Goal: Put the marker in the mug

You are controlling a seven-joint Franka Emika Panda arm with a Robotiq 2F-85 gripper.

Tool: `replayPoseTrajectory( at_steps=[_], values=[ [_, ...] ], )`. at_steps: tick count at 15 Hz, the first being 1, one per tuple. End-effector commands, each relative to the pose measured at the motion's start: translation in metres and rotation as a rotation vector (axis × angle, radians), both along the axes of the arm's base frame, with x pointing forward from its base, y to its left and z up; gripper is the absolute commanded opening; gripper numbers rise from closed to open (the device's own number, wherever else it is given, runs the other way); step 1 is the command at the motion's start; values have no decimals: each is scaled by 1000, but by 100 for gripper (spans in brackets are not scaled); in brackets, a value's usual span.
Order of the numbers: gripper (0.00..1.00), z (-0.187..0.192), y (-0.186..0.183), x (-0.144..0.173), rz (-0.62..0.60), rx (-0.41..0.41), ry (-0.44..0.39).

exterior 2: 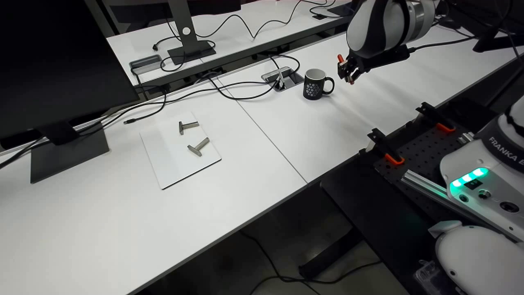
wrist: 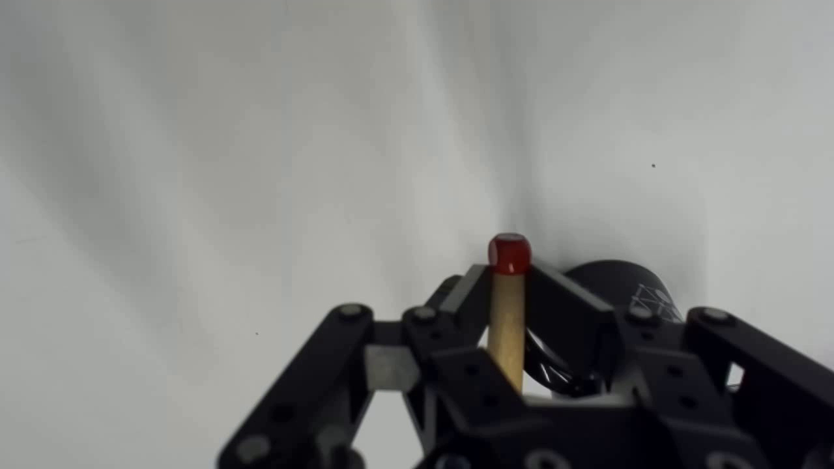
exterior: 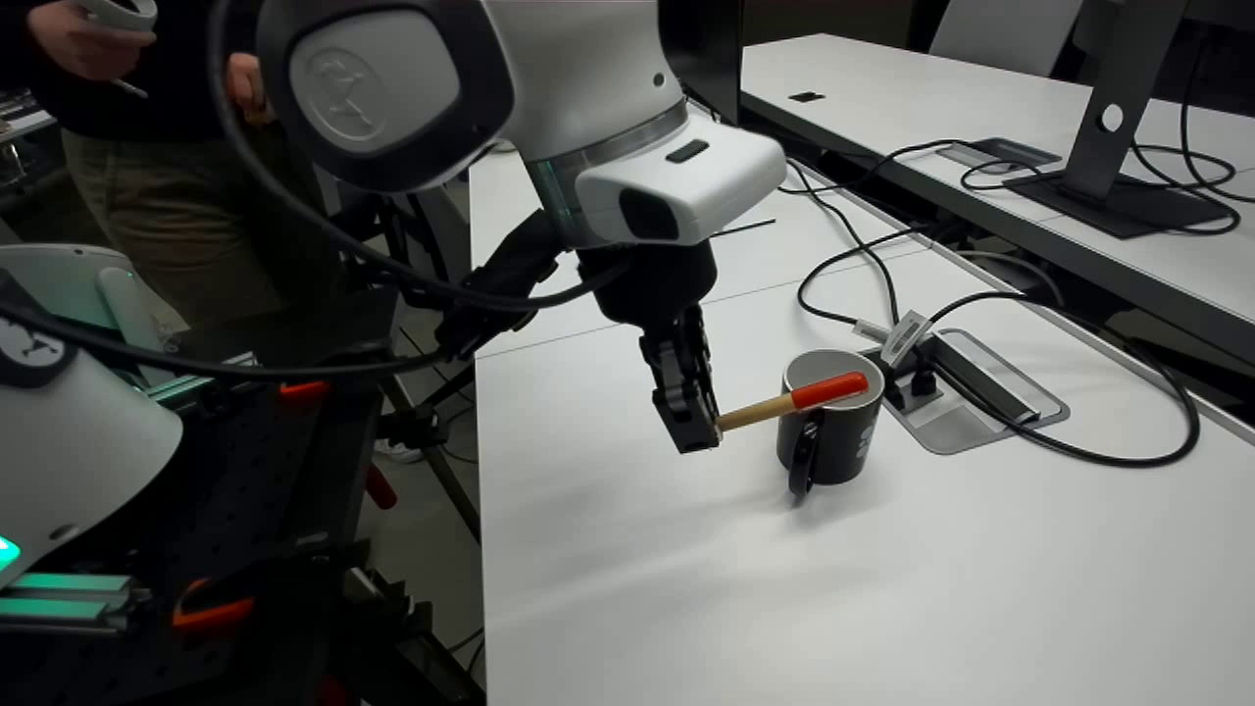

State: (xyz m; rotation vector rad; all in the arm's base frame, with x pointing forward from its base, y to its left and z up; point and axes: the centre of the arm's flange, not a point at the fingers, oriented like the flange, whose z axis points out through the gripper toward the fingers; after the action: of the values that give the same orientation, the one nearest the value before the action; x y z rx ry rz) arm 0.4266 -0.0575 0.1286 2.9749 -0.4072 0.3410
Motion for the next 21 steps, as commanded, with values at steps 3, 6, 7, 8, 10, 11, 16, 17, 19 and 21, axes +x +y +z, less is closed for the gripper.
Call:
replayPoseTrajectory(
  at_steps=[3,6,7,8,10,11,16,17,19,21],
  values=[
    [8,15,0,24,53,14,-78],
    [8,23,-1,37,49,2,-113],
    [8,26,-2,42,47,-4,-129],
    [8,29,-2,46,45,-7,-143],
    [8,35,-2,55,42,-16,-182],
    [8,38,-1,60,45,-18,-201],
    [8,43,10,78,76,14,-286],
    [8,42,15,81,84,30,-303],
    [8,40,26,83,97,64,-332],
    [8,35,33,82,100,86,-339]
  ],
)
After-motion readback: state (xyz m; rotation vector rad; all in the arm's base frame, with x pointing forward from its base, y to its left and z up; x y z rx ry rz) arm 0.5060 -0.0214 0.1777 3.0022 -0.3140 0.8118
